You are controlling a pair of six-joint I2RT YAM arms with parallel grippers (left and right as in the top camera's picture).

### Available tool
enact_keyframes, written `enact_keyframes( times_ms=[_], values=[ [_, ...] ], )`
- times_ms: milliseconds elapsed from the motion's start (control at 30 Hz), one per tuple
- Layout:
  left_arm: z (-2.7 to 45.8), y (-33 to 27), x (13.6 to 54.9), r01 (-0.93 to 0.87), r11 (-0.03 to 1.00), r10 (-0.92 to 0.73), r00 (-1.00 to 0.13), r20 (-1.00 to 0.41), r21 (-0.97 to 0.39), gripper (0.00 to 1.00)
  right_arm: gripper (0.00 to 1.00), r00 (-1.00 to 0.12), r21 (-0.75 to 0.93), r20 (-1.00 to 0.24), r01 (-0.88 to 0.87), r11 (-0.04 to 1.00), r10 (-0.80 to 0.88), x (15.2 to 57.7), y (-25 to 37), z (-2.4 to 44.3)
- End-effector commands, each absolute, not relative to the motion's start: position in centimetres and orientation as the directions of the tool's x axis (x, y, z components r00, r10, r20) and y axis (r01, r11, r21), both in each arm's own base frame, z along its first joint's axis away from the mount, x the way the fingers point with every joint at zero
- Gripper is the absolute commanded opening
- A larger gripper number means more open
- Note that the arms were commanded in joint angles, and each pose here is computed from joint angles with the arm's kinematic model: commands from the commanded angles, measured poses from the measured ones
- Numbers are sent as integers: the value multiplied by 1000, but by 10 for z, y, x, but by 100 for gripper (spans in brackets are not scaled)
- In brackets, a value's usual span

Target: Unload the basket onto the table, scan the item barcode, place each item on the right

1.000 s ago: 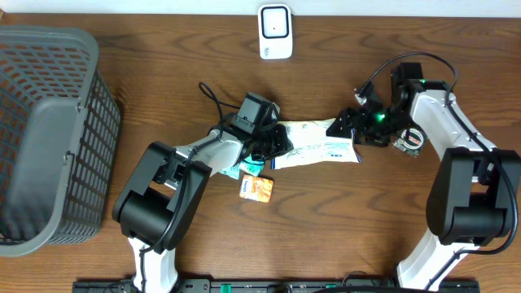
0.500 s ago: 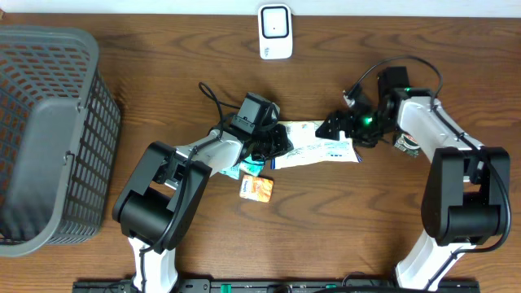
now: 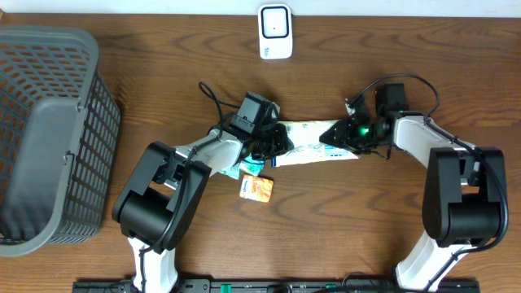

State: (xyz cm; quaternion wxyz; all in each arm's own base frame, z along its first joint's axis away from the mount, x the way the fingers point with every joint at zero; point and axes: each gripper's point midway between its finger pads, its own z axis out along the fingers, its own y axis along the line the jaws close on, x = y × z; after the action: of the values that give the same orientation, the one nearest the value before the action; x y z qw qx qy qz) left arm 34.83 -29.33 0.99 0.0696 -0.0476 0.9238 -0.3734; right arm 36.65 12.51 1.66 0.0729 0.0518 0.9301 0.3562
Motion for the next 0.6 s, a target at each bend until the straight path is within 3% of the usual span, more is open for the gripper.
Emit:
enact_keyframes(
  times_ms=[0, 67, 100, 300, 567],
  values=[
    [-20, -281, 341, -88, 768, -158, -986, -55, -635, 7, 15, -988, 658, -66, 64, 750, 143, 357, 129, 8],
    [-16, -281, 342, -83, 765, -158, -985, -62, -638, 7, 2, -988, 658, -66, 64, 750, 143, 357, 129, 8],
    [-13, -281, 343, -78, 763, -158, -985, -69, -642, 7, 1, -987, 659, -67, 64, 750, 143, 357, 129, 8],
    [45, -278, 354, 63, 747, -115, -968, -221, -662, 7, 1, -989, 702, -102, 3, 713, 104, 359, 133, 17],
    [133, -201, 364, 35, 792, -233, -905, -355, -610, 8, 1, -973, 798, -216, -125, 590, 85, 366, 130, 64]
  ],
)
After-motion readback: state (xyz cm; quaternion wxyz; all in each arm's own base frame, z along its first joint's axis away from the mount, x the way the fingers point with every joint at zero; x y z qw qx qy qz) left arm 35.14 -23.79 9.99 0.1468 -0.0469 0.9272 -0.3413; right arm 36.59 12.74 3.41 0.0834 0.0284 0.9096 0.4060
